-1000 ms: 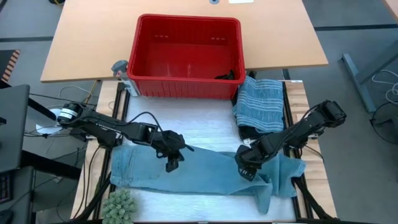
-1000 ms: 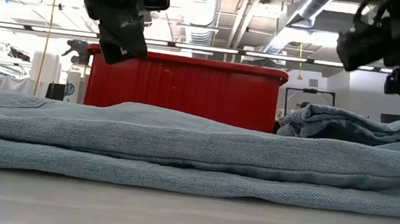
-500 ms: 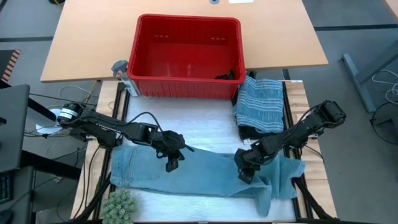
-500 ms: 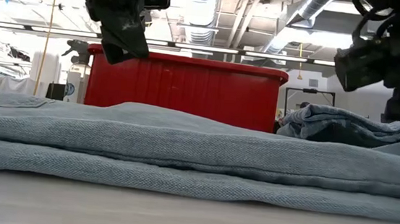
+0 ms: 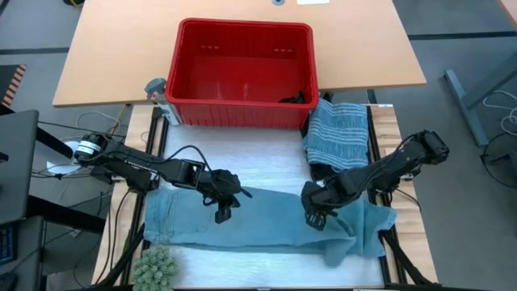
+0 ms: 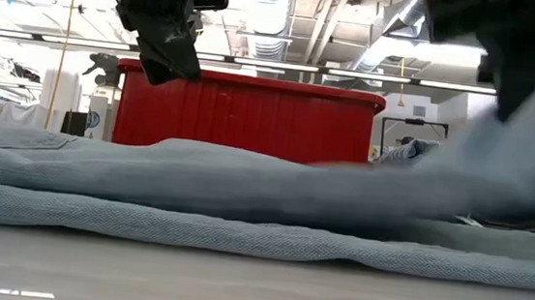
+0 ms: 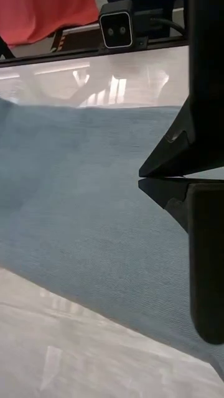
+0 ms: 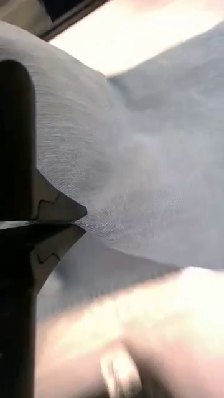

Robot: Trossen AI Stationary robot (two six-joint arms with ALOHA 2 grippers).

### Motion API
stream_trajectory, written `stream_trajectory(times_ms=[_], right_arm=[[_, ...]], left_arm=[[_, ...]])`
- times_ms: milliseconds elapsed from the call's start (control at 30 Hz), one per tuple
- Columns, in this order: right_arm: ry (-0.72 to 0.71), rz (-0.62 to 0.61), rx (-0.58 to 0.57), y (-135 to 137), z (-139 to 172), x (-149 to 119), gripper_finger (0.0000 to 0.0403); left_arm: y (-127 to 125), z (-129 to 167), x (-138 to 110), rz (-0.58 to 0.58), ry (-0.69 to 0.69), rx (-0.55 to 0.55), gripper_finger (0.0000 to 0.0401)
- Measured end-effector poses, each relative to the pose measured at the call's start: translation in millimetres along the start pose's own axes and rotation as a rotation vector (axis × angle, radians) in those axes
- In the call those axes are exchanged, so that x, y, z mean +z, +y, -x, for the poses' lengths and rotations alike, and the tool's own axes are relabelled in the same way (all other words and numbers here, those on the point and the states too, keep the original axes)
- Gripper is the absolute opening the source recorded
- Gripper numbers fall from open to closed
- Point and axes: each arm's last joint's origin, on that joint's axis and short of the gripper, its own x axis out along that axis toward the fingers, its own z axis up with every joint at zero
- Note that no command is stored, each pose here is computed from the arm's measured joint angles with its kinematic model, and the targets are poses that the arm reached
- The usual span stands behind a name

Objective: Fold Laundry from Bin
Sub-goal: Fold the light blue pants

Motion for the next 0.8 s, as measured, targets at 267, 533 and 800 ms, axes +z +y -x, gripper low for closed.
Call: stream_trajectory(times_ms=[267,533,800], right_arm=[[-0.036,0.142,-0.046,11.6,11.5,12.6,0.0022],[0.180,0.415,-0.119,48.0,-68.6,6.4,0.0024],[0.181,0.417,-0.106,63.9,-44.3,4.6,0.0145]], left_arm=[[0.1,0.0,-0.2,0.000,0.002,0.001,0.0000],[3.1,-3.3,-6.8,0.020,0.020,-0.005,0.0000],[3.8,-3.7,-7.0,0.001,0.012,0.011,0.0000]])
